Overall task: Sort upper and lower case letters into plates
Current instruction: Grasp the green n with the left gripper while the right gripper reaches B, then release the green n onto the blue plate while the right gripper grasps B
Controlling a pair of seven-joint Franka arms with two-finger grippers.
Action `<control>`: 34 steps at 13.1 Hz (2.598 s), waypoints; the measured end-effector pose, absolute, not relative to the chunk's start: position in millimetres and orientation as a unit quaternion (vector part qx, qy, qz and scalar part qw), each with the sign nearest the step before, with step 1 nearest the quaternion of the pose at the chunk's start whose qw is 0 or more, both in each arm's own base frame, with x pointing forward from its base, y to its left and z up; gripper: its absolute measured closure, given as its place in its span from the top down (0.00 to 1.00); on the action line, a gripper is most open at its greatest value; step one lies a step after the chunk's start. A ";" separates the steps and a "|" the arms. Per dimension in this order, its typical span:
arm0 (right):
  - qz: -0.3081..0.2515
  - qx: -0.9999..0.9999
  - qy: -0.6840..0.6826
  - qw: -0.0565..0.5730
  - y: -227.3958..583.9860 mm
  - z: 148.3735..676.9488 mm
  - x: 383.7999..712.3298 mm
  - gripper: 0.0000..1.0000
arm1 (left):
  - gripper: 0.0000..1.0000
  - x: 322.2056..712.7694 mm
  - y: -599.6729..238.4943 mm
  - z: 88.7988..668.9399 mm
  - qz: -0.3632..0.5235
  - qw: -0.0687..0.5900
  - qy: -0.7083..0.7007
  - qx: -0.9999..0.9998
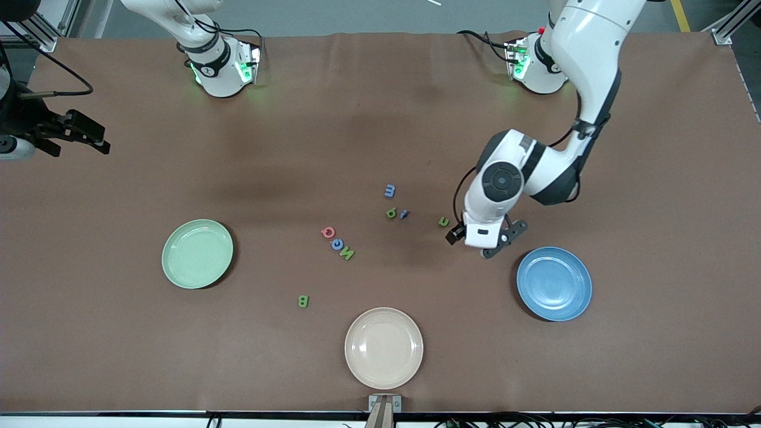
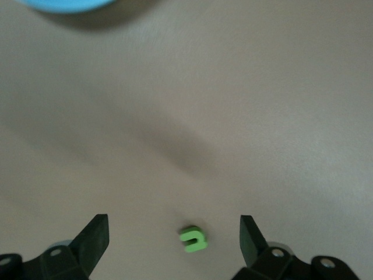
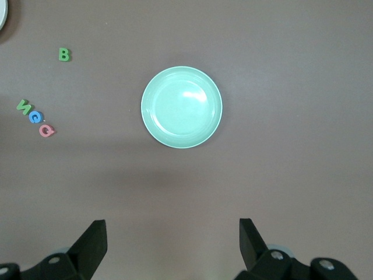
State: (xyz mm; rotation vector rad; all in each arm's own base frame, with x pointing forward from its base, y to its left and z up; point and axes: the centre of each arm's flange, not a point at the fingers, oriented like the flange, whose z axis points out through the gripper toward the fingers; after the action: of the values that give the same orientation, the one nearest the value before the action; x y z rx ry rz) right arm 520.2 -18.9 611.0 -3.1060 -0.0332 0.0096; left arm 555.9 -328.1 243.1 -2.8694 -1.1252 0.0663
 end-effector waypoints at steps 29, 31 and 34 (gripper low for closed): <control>-0.039 -0.995 0.089 0.024 327.0 203.5 682.3 0.97 | 0.26 552.1 -328.2 204.0 -0.043 -0.012 -0.458 -0.888; -0.040 -0.995 0.088 0.021 326.2 196.0 685.8 0.95 | 0.26 586.7 -284.3 231.9 -0.055 -0.008 -0.418 -0.907; -0.047 -0.995 0.089 0.020 324.0 184.2 689.7 0.91 | 0.26 633.5 -202.4 262.6 -0.062 0.011 -0.343 -0.937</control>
State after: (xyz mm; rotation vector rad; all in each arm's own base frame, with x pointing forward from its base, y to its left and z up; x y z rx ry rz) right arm 689.7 324.0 184.2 -3.0851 0.2770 -0.1472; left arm 633.5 -202.4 262.6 -2.9235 -1.0697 -0.1940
